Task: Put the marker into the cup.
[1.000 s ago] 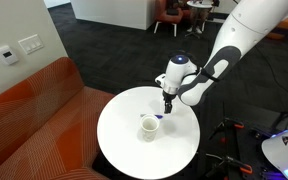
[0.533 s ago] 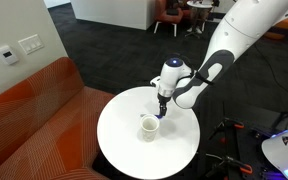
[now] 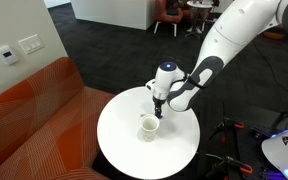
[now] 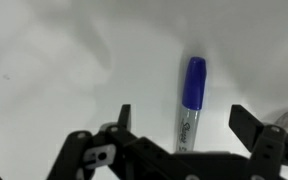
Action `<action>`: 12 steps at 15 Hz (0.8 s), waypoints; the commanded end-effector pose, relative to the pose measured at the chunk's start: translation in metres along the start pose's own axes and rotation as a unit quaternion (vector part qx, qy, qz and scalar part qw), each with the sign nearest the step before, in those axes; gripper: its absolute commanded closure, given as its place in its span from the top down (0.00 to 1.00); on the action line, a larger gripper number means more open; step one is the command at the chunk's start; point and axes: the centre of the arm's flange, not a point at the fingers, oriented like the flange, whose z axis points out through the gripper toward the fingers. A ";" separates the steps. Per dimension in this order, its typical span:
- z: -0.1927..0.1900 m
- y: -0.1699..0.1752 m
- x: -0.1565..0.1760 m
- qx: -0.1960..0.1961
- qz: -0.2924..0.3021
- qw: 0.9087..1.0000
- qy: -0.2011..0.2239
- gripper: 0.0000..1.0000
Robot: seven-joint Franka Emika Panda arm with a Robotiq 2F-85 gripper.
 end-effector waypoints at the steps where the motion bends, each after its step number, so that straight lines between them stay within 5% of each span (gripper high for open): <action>1: 0.016 -0.002 0.018 -0.009 0.003 1.000 0.007 1.00; 6: 0.027 -0.004 0.028 -0.011 0.001 1.000 0.007 0.92; 12: 0.031 -0.001 0.037 -0.013 0.001 1.000 0.011 0.41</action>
